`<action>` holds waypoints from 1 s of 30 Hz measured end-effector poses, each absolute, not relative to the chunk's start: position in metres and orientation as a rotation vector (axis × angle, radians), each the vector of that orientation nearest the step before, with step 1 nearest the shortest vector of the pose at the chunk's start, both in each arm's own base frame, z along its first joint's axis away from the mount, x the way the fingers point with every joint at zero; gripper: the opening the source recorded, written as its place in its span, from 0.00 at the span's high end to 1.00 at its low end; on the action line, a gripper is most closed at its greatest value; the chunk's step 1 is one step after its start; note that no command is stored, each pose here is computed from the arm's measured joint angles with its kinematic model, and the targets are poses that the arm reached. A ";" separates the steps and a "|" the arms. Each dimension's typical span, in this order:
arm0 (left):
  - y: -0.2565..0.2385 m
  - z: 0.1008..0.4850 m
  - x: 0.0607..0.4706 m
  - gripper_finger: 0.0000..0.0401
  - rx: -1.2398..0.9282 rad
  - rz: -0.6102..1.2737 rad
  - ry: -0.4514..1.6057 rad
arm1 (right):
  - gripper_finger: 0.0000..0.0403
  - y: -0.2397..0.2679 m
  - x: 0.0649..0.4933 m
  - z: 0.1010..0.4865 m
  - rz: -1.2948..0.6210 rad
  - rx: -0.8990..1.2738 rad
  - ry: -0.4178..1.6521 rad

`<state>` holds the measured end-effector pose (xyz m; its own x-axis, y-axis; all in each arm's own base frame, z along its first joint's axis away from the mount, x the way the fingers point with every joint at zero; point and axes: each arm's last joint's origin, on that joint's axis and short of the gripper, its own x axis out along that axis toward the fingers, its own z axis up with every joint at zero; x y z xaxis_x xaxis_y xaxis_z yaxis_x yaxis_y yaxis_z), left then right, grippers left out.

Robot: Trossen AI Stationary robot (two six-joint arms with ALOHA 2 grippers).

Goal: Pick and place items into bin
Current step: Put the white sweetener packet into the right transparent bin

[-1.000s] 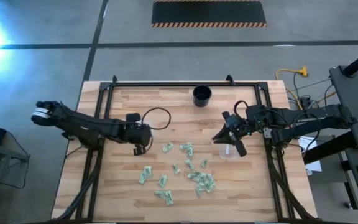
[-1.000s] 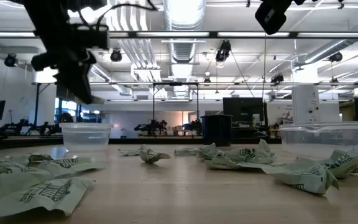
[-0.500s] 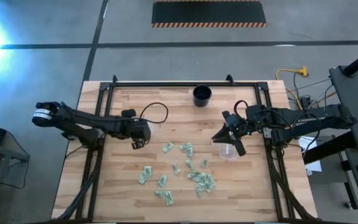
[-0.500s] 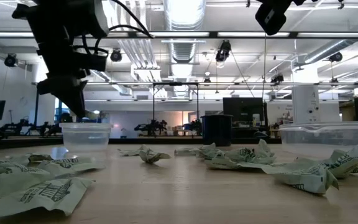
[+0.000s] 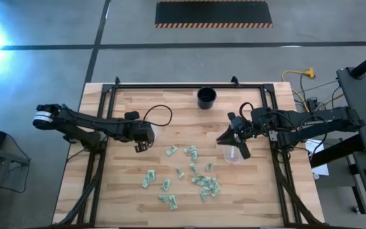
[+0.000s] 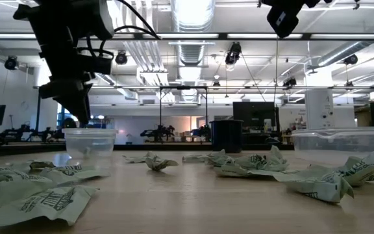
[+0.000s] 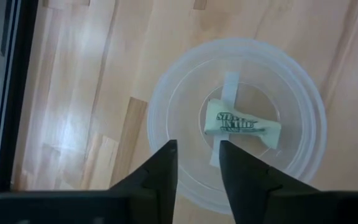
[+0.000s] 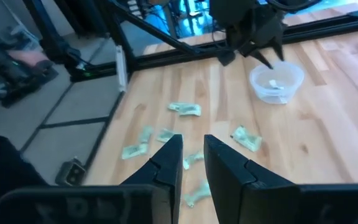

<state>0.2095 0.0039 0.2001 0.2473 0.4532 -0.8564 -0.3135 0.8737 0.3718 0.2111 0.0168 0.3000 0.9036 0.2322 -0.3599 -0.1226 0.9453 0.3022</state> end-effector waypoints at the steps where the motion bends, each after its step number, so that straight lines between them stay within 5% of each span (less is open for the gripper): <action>1: 0.004 0.200 0.210 0.74 0.128 0.525 1.212 | 0.86 0.017 0.212 0.298 0.169 0.261 0.418; 7: 0.004 0.208 0.214 0.74 0.114 0.524 1.183 | 0.86 0.032 0.229 0.263 0.238 0.181 0.642; 17: 0.002 0.222 0.219 0.74 -0.017 0.571 1.104 | 0.85 0.041 0.268 0.246 0.307 -0.003 0.724; 30: -0.008 0.258 0.217 0.74 -0.271 0.428 0.927 | 0.66 0.044 0.322 0.217 0.345 -0.374 0.882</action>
